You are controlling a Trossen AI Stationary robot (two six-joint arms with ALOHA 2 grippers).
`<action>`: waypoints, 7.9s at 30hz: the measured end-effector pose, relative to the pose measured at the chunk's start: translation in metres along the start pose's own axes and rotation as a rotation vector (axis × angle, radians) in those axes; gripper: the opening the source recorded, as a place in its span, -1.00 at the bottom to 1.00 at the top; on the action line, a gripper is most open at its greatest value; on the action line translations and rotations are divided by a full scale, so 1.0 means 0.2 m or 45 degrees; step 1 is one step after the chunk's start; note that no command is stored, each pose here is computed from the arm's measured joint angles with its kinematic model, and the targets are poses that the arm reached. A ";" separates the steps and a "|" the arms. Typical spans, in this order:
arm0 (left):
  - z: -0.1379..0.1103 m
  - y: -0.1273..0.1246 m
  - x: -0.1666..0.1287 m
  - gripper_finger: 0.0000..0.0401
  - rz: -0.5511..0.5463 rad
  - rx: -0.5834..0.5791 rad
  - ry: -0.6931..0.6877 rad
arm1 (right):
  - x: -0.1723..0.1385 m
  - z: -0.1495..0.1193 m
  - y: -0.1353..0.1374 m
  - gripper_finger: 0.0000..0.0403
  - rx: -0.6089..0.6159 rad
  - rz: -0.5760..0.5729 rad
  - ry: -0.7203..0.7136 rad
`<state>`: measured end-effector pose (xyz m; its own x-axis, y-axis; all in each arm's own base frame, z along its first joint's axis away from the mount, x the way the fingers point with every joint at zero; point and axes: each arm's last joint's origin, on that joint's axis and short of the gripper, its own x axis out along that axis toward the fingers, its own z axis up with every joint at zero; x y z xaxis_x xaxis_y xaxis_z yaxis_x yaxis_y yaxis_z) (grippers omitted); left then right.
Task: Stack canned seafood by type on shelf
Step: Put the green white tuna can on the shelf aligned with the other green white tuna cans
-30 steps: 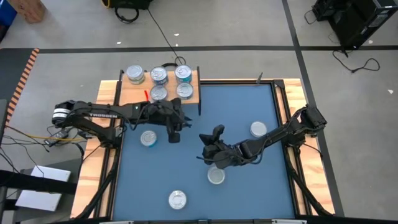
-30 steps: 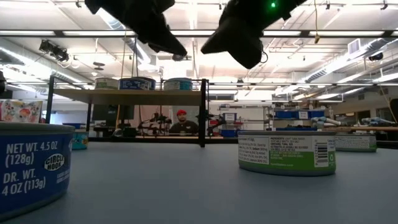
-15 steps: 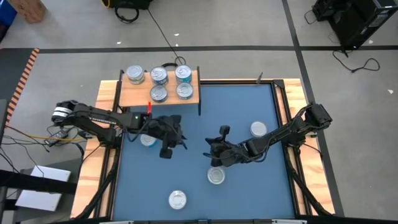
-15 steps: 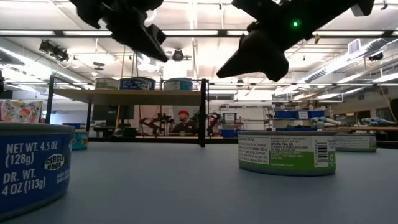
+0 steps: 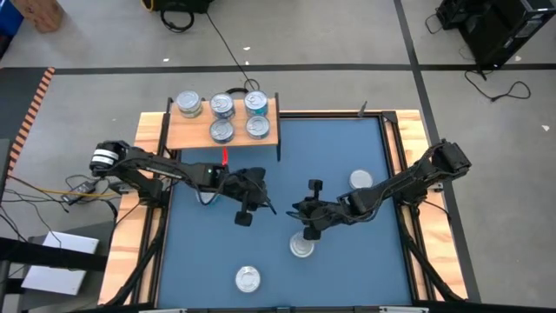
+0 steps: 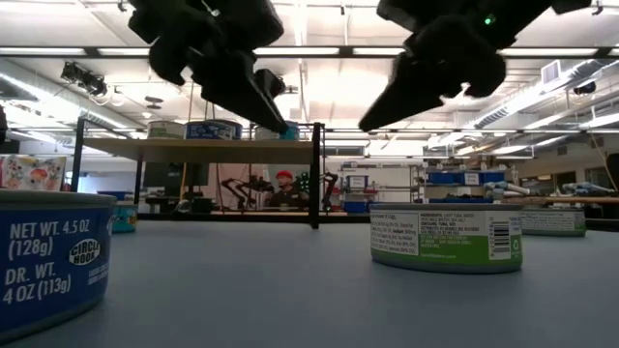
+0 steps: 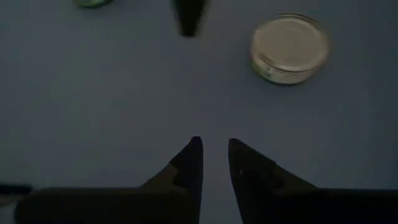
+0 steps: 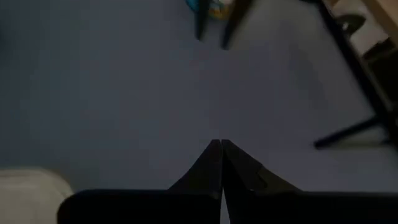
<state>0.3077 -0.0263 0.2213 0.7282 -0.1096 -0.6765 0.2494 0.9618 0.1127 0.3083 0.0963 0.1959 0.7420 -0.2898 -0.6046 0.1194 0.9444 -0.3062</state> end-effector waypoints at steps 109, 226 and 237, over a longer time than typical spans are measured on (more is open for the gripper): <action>0.13 -0.54 0.63 -0.50 0.024 1.337 -0.157 | -0.12 -0.10 -0.22 -0.50 0.247 0.010 0.169; 0.15 -0.56 0.47 -0.31 0.374 0.872 0.119 | 0.00 -0.06 0.45 -0.99 -0.163 0.017 0.362; 0.11 -0.56 0.56 0.19 0.476 0.850 0.139 | 0.01 -0.04 0.42 -1.00 -0.014 0.023 0.356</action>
<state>0.3746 -0.1526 0.1490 0.7814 0.2515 -0.5711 0.3565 0.5712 0.7393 0.3151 0.1735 0.1633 0.5330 -0.3060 -0.7889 0.0998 0.9485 -0.3005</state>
